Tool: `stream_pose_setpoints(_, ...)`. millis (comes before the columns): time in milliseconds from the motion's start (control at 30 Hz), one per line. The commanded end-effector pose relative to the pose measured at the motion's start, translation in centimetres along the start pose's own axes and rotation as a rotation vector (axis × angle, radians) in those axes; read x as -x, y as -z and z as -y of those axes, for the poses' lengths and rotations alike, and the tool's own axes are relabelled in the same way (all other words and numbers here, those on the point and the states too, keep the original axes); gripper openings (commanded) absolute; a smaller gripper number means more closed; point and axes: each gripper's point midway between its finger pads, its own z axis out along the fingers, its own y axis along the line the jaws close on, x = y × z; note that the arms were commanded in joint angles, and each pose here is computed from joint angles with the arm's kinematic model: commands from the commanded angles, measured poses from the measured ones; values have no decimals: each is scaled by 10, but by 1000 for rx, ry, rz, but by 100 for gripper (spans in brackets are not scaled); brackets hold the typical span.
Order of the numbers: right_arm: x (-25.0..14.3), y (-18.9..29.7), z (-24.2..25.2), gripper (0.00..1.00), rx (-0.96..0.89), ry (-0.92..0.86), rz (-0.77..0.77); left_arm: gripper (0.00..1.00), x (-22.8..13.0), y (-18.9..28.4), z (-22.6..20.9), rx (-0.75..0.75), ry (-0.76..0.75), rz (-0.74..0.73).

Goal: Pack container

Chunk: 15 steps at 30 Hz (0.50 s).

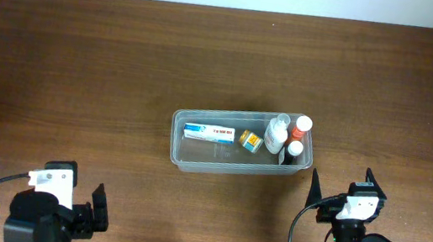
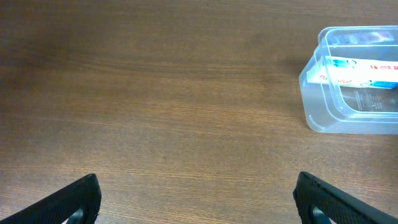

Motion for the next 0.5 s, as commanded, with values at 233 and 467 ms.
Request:
stream_pose_setpoints(233, -3, 0, 1, 99, -9, 10, -4, 100, -2, 3, -1, -9, 5, 103)
stream_pose_setpoints(467, -3, 0, 1, 98, -9, 10, -4, 100, -1, -41, 5, -30, 32, 293)
